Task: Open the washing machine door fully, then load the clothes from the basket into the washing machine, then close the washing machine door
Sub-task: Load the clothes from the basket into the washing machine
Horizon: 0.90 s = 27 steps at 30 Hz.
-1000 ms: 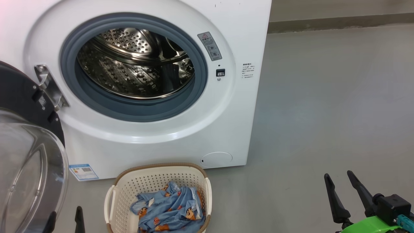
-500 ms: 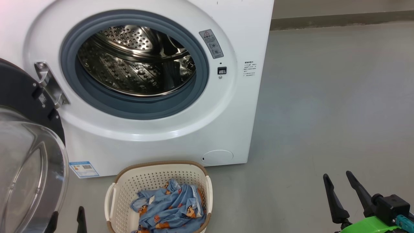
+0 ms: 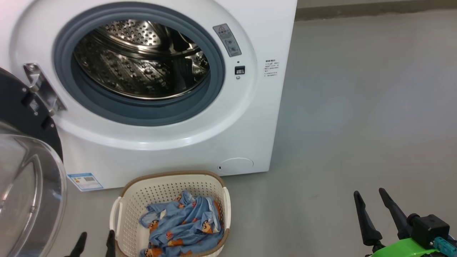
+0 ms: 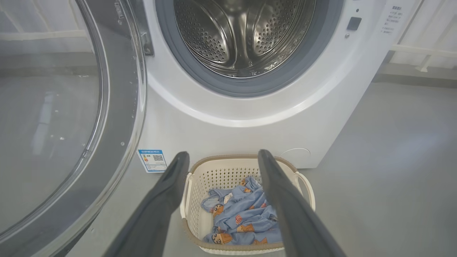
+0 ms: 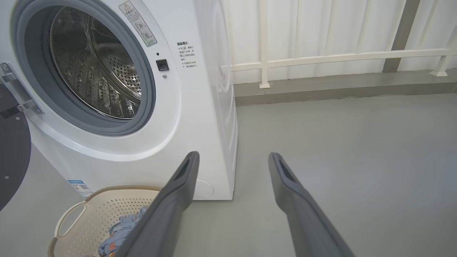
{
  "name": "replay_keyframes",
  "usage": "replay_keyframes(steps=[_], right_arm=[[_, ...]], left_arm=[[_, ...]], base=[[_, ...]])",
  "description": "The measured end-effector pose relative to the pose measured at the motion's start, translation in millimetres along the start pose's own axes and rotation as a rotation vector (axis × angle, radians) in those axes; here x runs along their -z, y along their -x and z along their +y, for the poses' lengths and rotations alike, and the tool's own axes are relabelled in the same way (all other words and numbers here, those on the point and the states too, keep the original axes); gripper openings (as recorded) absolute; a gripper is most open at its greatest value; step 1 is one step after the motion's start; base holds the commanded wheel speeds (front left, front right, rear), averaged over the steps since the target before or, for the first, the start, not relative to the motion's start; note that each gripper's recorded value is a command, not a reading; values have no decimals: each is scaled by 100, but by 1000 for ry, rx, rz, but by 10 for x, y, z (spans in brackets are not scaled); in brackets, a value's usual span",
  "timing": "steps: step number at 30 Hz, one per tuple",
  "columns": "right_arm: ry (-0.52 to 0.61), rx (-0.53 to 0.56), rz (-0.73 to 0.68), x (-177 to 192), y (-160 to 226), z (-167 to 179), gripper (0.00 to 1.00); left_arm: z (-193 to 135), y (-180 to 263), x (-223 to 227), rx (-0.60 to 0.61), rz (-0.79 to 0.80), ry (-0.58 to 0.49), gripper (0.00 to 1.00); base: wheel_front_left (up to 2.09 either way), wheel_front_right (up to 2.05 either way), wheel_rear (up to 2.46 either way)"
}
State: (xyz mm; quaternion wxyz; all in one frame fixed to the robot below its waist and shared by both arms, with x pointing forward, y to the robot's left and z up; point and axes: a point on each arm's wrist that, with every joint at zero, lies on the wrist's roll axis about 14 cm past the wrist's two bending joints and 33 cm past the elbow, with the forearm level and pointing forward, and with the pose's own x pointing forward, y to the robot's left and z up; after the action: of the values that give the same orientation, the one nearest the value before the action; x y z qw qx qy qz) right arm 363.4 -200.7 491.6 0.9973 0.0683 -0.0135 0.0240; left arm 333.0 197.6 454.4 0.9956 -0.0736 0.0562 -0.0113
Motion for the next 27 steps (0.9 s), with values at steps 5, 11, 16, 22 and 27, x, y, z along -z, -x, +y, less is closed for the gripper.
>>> replay_keyframes(steps=[5, 11, 16, 22, 27], right_arm=[[-12, 17, 24, 92, -30, -13, 100], [-12, 24, 23, 124, -204, 10, 100], [-11, 39, 42, 220, -342, -13, 100], [-6, 53, 70, 354, -461, -45, 100], [0, 76, 106, 502, -529, -129, 100]], left_arm=[[-82, -101, 163, 37, 68, 9, 100], [-175, -375, 321, 89, 137, 39, 100], [-161, -663, 484, 119, 196, 37, 100], [-197, -888, 772, 169, 295, 31, 100], [-233, -1056, 1104, 206, 397, 34, 100]], base=[[0, 0, 0], [0, 0, 0], [0, 0, 0], [0, 0, 0], [0, 0, 0]])
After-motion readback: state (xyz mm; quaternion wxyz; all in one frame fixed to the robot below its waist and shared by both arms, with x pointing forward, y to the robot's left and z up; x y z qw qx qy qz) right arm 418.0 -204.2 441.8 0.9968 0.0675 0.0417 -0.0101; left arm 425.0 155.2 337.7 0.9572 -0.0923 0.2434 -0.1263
